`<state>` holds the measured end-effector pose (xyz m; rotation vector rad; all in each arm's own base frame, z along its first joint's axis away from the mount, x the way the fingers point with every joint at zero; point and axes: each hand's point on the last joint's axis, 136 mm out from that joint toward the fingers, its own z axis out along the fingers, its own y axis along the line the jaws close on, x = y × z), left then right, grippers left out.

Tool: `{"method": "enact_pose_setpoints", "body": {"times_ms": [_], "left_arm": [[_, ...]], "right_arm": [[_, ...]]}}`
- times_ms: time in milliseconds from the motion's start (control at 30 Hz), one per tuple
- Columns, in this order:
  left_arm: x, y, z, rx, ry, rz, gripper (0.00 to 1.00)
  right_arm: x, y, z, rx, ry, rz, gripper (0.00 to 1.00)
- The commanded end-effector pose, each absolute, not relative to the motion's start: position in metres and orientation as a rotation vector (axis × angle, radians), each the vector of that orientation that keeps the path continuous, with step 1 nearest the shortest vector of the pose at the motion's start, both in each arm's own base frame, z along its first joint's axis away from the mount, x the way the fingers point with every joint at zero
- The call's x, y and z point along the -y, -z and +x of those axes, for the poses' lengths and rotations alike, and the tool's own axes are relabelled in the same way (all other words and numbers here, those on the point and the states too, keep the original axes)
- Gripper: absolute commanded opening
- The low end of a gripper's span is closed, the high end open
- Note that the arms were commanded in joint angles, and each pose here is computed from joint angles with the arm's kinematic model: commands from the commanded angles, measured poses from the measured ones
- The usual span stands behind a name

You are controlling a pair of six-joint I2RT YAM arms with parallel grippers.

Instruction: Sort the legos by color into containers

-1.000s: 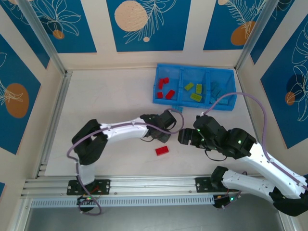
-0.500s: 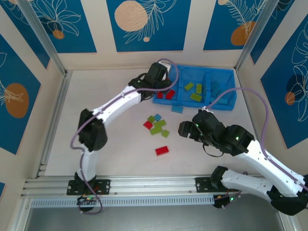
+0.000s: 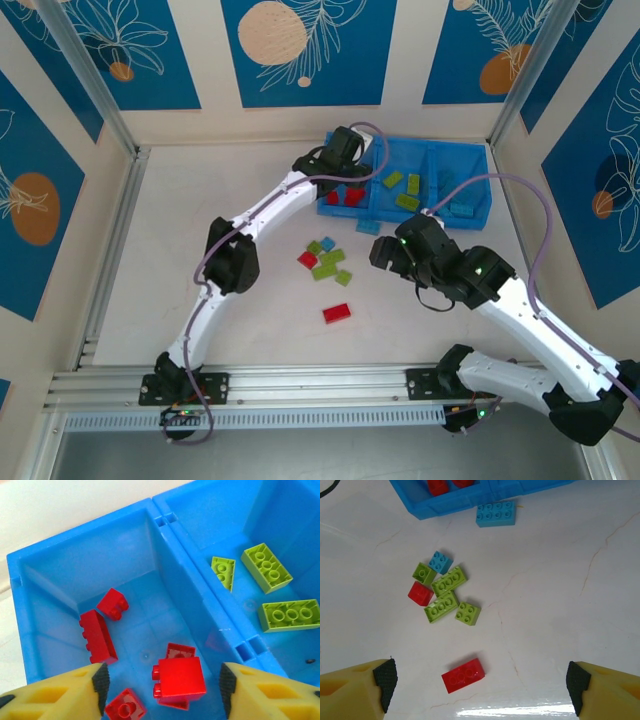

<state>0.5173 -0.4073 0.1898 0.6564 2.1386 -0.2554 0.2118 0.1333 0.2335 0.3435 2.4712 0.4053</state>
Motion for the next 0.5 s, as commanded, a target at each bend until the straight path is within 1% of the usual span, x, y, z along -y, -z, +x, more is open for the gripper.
{"method": "enact_pose_setpoints", "body": {"times_ms": [0,67,167,267,333,400,467], "left_arm": [[0.399,-0.254,0.497,-2.078,0.36,0.644,0.66],[0.392,-0.269,0.476,-2.077,0.427,0.645,0.66],[0.363,-0.29,0.434,-2.045,0.514,0.577,0.67],[0.324,-0.305,0.384,-2.011,0.582,0.516,0.67],[0.302,-0.307,0.345,-1.998,0.627,0.542,0.68],[0.28,-0.307,0.313,-1.99,0.637,0.572,0.72],[0.256,-0.304,0.287,-1.992,0.599,0.608,0.78]], "right_arm": [[-0.148,-0.227,0.221,-2.496,-0.487,0.298,0.91],[-0.155,-0.214,0.231,-2.543,-0.504,0.285,0.92],[-0.168,-0.194,0.255,-2.594,-0.471,0.224,0.92],[-0.178,-0.173,0.287,-2.612,-0.391,0.168,0.94],[-0.182,-0.157,0.31,-2.619,-0.351,0.163,0.95],[-0.183,-0.141,0.332,-2.622,-0.282,0.163,0.96],[-0.178,-0.124,0.351,-2.623,-0.164,0.174,1.0]]}}
